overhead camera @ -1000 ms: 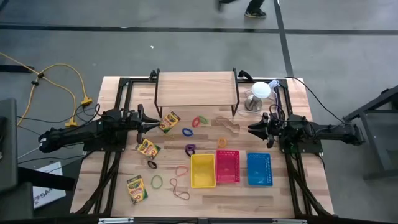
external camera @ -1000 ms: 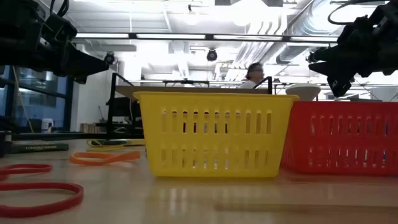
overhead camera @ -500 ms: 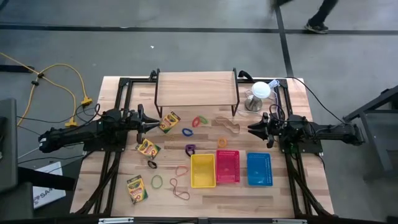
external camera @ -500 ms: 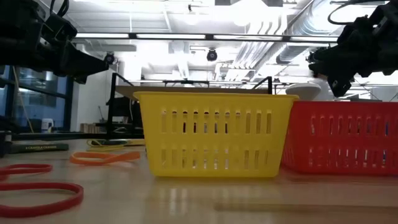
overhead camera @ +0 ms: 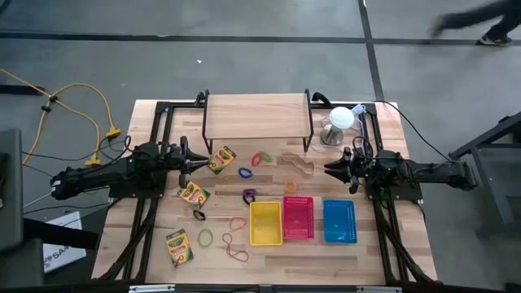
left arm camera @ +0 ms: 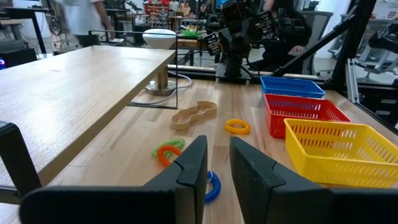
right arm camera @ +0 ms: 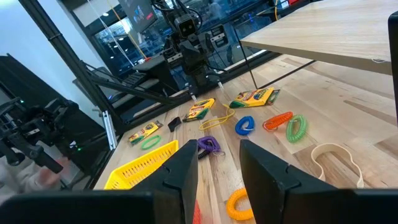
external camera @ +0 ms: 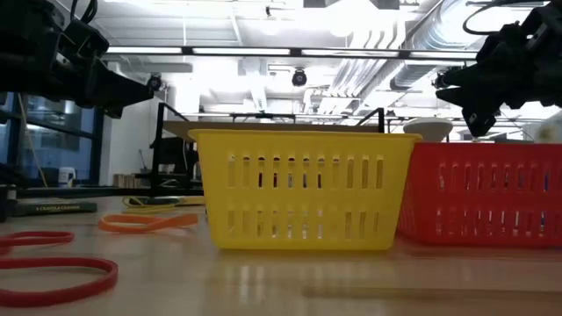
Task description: Pick & Place Office Desk Supplies
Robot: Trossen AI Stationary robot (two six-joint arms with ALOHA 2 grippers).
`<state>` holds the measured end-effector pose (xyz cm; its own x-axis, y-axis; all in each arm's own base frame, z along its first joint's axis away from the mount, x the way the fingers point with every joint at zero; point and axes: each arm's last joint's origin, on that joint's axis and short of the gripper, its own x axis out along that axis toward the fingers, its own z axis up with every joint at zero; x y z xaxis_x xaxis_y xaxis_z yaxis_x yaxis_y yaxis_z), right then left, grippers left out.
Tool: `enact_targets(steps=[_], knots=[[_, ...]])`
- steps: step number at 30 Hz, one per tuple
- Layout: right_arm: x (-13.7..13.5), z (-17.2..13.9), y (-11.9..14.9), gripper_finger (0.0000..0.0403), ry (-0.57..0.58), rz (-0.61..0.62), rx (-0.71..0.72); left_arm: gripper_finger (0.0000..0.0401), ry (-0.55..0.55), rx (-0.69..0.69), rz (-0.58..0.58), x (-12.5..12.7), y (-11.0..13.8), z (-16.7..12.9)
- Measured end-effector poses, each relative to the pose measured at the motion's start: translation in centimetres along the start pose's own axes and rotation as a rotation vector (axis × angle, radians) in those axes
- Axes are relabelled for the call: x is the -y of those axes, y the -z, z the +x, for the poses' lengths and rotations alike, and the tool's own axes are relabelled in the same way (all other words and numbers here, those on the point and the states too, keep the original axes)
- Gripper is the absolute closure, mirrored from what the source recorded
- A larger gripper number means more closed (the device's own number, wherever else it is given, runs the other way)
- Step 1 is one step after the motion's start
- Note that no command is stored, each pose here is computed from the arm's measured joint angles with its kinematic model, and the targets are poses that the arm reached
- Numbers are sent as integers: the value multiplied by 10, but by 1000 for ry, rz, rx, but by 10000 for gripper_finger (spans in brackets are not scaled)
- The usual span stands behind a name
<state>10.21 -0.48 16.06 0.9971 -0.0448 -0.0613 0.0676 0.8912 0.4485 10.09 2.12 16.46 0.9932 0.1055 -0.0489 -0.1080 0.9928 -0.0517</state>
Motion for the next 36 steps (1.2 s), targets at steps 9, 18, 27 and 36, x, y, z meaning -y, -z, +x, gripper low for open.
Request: enact_targets(steps=[9,18,27,36], knots=[[0,0,0,296,0,0,0,335,0,0,0,0,0,0],[0,0,0,296,0,0,0,335,0,0,0,0,0,0],[0,0,0,296,0,0,0,335,0,-2,0,0,0,0],[0,0,0,296,0,0,0,335,27,0,-57,1,-1,0]])
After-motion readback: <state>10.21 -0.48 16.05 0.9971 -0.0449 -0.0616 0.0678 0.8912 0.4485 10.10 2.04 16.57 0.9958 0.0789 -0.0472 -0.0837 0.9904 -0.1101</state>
